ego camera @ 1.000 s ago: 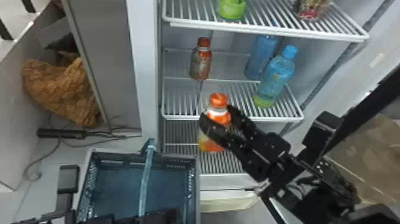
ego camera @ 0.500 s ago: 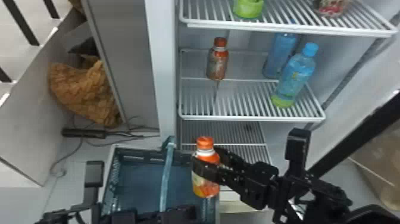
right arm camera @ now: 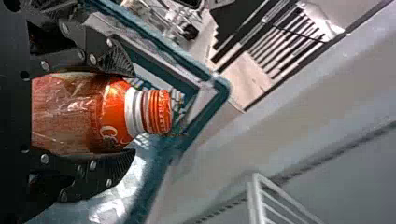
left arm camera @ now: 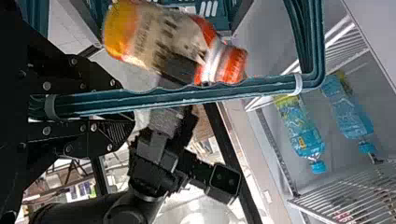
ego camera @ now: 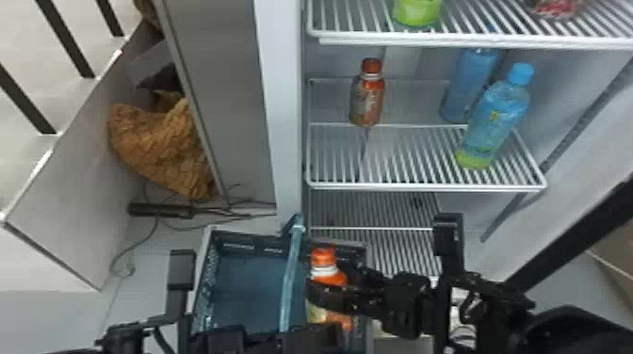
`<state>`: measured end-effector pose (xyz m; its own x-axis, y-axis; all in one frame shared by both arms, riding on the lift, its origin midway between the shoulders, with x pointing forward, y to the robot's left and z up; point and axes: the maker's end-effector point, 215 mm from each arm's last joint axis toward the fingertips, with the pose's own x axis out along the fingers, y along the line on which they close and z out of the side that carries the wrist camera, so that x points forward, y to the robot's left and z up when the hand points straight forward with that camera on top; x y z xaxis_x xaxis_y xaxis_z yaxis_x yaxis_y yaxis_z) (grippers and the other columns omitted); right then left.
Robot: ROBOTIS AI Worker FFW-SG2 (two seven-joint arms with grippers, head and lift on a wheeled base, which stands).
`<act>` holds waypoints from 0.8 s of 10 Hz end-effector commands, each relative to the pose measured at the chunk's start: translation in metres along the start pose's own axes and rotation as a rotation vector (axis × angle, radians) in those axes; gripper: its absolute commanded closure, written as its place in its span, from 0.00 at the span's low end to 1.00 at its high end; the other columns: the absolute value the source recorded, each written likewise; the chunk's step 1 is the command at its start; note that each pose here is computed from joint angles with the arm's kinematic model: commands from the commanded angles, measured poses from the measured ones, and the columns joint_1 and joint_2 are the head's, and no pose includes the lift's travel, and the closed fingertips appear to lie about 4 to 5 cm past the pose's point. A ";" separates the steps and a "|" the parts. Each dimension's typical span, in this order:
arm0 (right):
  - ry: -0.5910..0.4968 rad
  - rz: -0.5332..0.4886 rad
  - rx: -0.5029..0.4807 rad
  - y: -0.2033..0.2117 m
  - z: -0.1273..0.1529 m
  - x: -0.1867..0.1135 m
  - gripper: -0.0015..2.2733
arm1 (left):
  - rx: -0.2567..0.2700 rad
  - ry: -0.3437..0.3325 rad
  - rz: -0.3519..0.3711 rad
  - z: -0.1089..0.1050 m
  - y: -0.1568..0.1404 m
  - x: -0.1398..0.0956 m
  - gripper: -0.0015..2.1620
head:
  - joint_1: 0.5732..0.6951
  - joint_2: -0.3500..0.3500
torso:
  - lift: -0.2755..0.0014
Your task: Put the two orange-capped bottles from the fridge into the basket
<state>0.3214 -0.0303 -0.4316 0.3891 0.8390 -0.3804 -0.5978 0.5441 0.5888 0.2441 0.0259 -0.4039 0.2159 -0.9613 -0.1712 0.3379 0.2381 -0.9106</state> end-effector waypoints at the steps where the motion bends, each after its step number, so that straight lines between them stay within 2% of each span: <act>1: 0.008 0.001 -0.011 -0.003 -0.003 0.007 0.18 | 0.002 0.003 -0.001 0.000 0.000 0.001 0.54 | 1.00 0.48 | 0.15; 3: -0.020 -0.007 -0.050 -0.005 0.006 0.008 0.04 | 0.006 0.010 0.002 -0.001 0.000 0.002 0.54 | 1.00 0.50 | 0.15; 4: -0.070 -0.018 -0.091 -0.006 0.023 0.003 0.03 | 0.006 0.010 0.002 -0.001 0.000 0.002 0.54 | 1.00 0.50 | 0.15; 5: -0.147 -0.075 -0.193 -0.014 0.057 -0.012 0.04 | 0.006 0.010 0.002 -0.001 0.000 0.002 0.54 | 1.00 0.49 | 0.15; 7: -0.410 -0.247 -0.408 -0.020 0.145 -0.063 0.04 | 0.004 0.011 0.004 -0.002 0.001 0.001 0.54 | 1.00 0.43 | 0.15; 8: -0.479 -0.338 -0.462 -0.038 0.168 -0.088 0.04 | 0.004 0.012 0.004 -0.003 0.001 0.002 0.54 | 1.00 0.37 | 0.15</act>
<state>0.4193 -0.1085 -0.3145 0.7719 0.6257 -0.1126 -0.6101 0.7788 0.1458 0.2427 0.0244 -0.4063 0.2072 -0.9616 -0.1801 0.3403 0.2435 -0.9082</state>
